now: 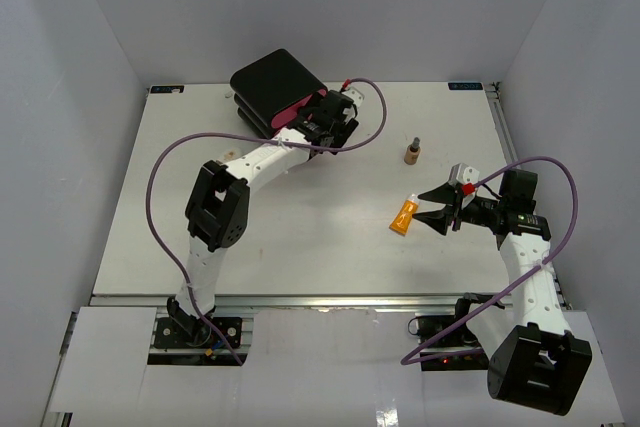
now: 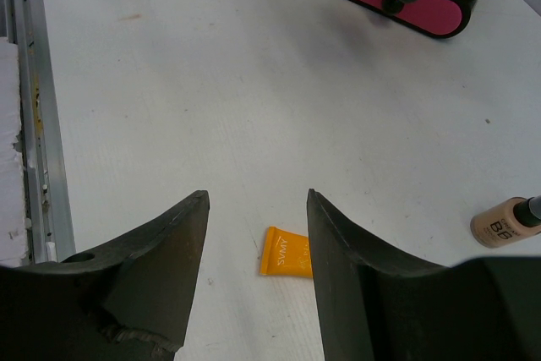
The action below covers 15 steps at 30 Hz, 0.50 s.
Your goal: Organize the makeup
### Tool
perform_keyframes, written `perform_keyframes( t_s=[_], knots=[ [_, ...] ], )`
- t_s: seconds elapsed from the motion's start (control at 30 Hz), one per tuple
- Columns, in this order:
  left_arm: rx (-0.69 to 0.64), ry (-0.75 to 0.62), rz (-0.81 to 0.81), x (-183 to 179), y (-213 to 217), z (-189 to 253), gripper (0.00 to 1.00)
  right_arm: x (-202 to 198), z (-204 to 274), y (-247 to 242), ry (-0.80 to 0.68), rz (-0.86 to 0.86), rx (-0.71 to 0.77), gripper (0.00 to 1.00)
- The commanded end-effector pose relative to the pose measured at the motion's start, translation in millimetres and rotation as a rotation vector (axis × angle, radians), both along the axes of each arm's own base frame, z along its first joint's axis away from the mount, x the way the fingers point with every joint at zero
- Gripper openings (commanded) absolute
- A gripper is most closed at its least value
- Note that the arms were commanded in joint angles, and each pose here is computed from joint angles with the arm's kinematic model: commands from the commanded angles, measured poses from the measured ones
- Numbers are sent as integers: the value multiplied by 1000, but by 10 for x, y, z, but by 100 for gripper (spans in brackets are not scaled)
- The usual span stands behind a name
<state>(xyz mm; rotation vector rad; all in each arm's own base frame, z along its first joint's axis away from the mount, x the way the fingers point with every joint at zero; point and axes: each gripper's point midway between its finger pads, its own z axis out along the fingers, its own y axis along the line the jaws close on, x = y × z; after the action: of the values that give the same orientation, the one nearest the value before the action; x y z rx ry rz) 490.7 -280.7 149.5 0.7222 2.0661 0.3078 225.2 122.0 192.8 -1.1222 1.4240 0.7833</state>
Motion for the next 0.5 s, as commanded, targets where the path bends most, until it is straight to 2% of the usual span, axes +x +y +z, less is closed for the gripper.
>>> perform_keyframes(
  t_s=[0.0, 0.1, 0.23, 0.33, 0.47],
  knots=[
    [-148, -72, 11, -187, 9, 568, 94, -22, 63, 19, -13, 20, 25, 56],
    [-188, -79, 27, -271, 53, 618, 90, -20, 58, 19, -10, 20, 27, 56],
    [-205, -77, 79, -315, 130, 461, 70, -19, 52, 19, -8, 20, 27, 56],
    [-235, -79, 146, -280, 146, 380, 50, -19, 52, 18, -9, 19, 26, 56],
    [-347, -107, 277, -223, 159, 388, 38, -16, 48, 14, -6, 17, 26, 56]
  ],
)
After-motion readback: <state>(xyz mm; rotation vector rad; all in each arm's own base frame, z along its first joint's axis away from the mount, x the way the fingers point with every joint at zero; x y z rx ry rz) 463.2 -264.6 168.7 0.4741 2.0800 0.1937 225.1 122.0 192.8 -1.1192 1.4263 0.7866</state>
